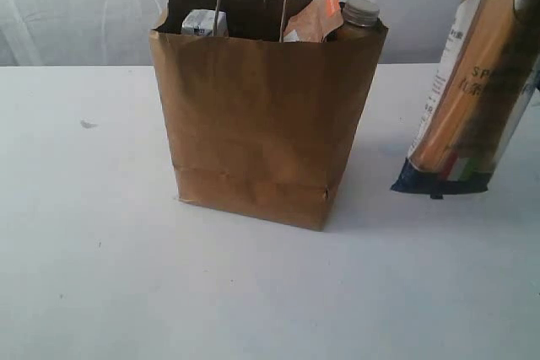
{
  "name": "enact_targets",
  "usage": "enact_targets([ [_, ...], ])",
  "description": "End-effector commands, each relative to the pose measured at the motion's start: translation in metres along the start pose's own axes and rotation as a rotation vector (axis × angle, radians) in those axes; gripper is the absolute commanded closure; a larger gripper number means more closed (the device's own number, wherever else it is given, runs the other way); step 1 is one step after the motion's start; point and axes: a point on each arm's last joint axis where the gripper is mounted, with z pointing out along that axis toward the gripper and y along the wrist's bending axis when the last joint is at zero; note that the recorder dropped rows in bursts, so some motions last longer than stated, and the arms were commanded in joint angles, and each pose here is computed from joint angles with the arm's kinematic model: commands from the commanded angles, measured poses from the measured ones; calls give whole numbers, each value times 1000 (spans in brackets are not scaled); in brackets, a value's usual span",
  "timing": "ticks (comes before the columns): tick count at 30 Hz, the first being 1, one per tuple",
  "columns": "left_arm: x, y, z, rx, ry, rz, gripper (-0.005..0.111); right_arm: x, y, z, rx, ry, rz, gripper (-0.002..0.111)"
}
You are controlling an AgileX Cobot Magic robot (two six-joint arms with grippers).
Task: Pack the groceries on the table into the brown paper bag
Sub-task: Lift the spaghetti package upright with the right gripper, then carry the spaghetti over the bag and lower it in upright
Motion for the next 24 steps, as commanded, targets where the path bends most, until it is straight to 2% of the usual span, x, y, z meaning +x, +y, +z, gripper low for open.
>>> enact_targets([
  [1,2,0,0,0,3,5,107,-28,1,-18,-17,-132,-41,108],
  [12,2,0,0,0,3,5,107,-68,12,-18,-88,-184,-141,108],
  [18,2,0,0,0,3,5,107,-110,18,-3,-92,-263,-149,108],
  [20,2,0,0,0,3,5,107,-123,24,7,-113,-279,-135,108],
  [24,2,0,0,0,3,5,107,-146,52,22,-191,-332,-195,108],
])
